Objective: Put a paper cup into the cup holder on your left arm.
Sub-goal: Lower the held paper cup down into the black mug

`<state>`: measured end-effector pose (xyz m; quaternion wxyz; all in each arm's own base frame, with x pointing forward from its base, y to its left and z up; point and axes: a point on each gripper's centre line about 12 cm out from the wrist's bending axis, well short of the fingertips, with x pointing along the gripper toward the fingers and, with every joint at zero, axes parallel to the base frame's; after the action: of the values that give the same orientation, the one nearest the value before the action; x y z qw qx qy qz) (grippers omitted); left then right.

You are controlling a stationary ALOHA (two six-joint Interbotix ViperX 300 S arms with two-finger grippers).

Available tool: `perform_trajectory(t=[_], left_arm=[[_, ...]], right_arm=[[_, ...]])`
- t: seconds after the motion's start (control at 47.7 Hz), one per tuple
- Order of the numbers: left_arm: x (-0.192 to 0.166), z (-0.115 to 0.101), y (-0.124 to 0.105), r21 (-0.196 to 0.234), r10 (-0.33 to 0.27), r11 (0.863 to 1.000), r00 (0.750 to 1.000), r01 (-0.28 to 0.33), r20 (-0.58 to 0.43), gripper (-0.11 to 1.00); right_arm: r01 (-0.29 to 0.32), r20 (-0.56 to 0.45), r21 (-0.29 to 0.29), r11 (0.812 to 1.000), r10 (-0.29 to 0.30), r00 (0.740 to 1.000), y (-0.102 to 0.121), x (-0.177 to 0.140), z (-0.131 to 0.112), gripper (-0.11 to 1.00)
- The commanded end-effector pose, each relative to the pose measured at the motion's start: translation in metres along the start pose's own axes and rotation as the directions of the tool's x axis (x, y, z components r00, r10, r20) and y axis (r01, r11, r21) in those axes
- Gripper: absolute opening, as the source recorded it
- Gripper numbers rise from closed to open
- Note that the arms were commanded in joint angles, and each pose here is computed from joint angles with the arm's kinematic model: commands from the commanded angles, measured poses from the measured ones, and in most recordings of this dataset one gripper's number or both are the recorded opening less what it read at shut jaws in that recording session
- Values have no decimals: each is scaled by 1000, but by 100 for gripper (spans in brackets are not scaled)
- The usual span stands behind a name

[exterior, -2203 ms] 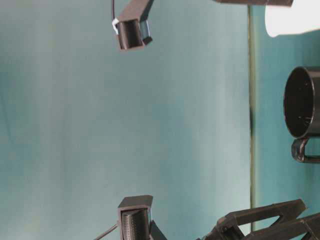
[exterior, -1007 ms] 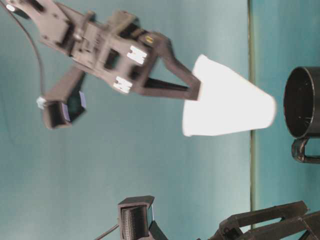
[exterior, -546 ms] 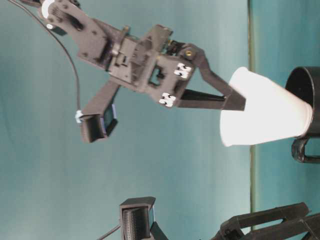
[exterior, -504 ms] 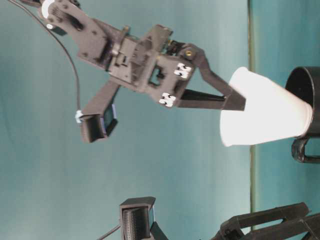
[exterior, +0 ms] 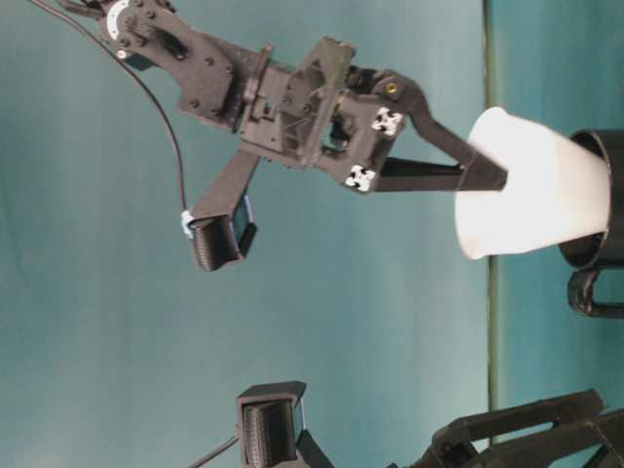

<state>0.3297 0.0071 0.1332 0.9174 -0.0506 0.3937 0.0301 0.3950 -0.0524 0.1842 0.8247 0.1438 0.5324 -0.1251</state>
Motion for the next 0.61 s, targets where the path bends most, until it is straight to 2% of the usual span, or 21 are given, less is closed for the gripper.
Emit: perform_trajectory(t=[0.0,0.587], left_arm=[[1,4,0,4,-1,1000,1000,1,17,82],[3,4,4,-4,6,1000,1000,-6,21,82]], right_arm=[[-3,12,-3,1000,3,1000,1,-3,2,-7],[-3,-13,-15,1000,2,1000,5,11,-5,-7]])
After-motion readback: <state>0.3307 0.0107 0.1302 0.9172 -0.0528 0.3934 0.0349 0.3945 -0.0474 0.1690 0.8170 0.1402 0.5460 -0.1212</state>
